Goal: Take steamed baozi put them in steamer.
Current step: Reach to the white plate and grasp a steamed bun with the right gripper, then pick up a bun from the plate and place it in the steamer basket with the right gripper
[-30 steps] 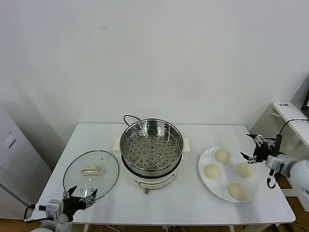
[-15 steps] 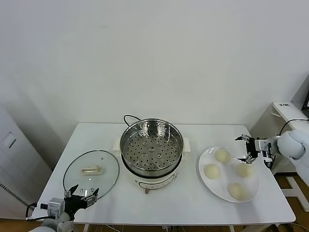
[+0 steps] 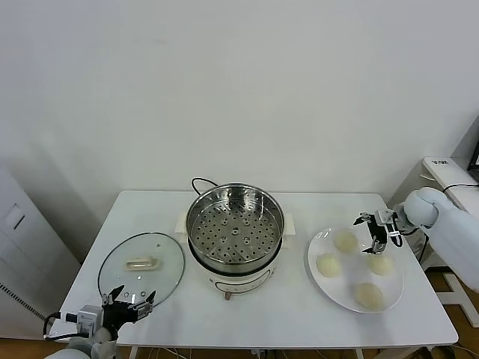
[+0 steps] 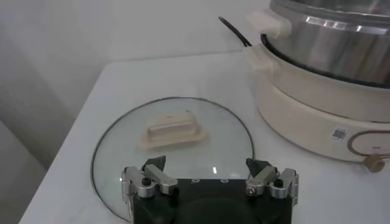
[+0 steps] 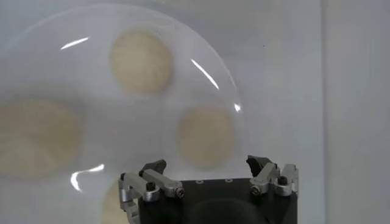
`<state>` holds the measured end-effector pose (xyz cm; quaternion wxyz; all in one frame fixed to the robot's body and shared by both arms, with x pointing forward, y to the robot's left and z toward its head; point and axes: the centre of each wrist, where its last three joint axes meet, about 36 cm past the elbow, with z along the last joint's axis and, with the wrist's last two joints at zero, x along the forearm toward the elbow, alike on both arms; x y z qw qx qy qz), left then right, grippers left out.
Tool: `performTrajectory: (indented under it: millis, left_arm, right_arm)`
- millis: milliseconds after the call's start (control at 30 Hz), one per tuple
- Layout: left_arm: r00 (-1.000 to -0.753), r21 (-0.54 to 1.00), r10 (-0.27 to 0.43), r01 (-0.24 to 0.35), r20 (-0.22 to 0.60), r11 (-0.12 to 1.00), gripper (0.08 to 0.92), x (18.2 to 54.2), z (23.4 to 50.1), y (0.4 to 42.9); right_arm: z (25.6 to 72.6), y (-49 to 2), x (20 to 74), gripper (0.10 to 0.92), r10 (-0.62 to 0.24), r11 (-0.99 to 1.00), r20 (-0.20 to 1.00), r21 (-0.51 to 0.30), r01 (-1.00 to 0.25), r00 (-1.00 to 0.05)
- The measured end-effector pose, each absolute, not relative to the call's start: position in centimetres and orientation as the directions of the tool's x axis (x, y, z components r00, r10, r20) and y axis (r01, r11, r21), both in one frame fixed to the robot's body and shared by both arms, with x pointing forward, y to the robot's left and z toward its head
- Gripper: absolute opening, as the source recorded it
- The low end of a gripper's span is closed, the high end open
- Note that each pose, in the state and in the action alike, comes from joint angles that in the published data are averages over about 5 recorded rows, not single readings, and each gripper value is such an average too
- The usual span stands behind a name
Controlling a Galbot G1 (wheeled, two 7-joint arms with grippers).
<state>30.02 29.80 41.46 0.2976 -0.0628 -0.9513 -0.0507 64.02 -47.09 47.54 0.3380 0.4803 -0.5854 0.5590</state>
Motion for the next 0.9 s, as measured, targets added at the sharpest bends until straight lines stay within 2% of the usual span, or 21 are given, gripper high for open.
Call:
performTrajectory:
  millis: [267,600,800,900]
  left_arm:
    - [-0.813,0.053,0.099,0.158,0.574,0.986,0.823,29.8,41.6,29.4]
    - [-0.814,0.047,0.109,0.165,0.571,0.985,0.823,29.7,41.9,29.0]
    - [-0.812,0.037,0.111,0.161,0.573,0.986,0.823,29.6,42.0,28.7]
    - [-0.811,0.034,0.112,0.16,0.574,0.986,0.823,29.5,42.1,28.7]
  right_arm:
    - [46.1,-45.9,65.6,0.789,-0.18,-0.096,0.943,-0.299,-0.949,-0.279]
    - [46.0,-45.3,66.4,0.59,-0.177,-0.108,0.95,-0.277,-0.955,-0.256]
    - [46.5,-45.1,66.6,0.524,-0.176,-0.128,0.954,-0.268,-0.955,-0.244]
    - [47.1,-45.1,66.6,0.518,-0.174,-0.139,0.955,-0.266,-0.954,-0.241]
